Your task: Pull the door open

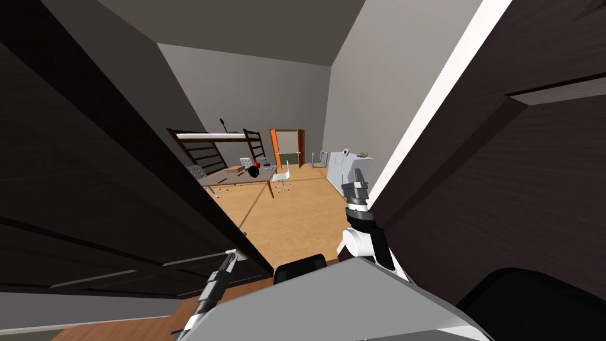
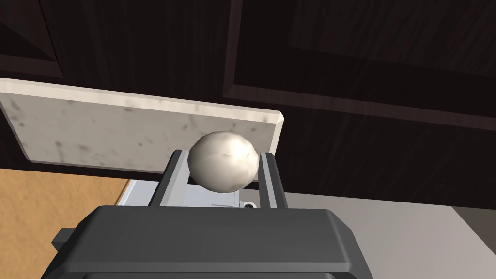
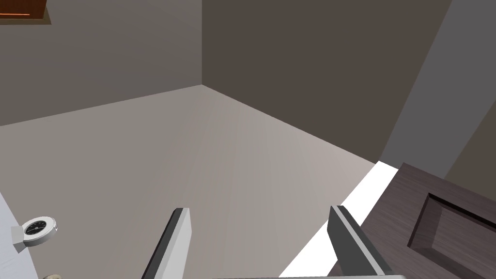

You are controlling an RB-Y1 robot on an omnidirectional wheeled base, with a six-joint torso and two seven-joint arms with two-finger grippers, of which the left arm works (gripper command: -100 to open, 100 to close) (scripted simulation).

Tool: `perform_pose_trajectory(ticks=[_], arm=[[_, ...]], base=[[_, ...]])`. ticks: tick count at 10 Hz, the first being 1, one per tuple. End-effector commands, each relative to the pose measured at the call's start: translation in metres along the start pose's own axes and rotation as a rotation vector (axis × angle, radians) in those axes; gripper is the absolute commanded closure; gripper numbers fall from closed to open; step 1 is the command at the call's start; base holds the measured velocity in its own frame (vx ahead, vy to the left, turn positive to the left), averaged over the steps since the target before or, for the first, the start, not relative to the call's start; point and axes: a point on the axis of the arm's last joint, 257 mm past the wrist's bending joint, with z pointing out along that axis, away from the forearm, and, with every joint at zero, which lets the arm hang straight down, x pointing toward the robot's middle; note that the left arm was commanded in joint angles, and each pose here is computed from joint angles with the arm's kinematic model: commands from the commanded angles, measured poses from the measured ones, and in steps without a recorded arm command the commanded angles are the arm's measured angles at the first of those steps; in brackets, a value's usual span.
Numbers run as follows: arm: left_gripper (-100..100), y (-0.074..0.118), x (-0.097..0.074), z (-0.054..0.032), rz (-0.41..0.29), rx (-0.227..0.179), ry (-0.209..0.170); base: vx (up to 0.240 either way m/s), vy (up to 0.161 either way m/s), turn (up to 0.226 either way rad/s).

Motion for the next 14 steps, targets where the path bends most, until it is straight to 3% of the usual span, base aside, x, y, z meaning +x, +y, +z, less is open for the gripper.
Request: perform_pose_trajectory(ticks=[1, 14], arm=[[100, 0.001, -0.001, 0.0031, -0.052, -0.007, -0.002], [100, 0.005, -0.004, 0.0239, -0.413, -0.033, -0.011]], base=[[-0.037, 0.011, -0.021], [-0.033, 0.010, -0.021]])
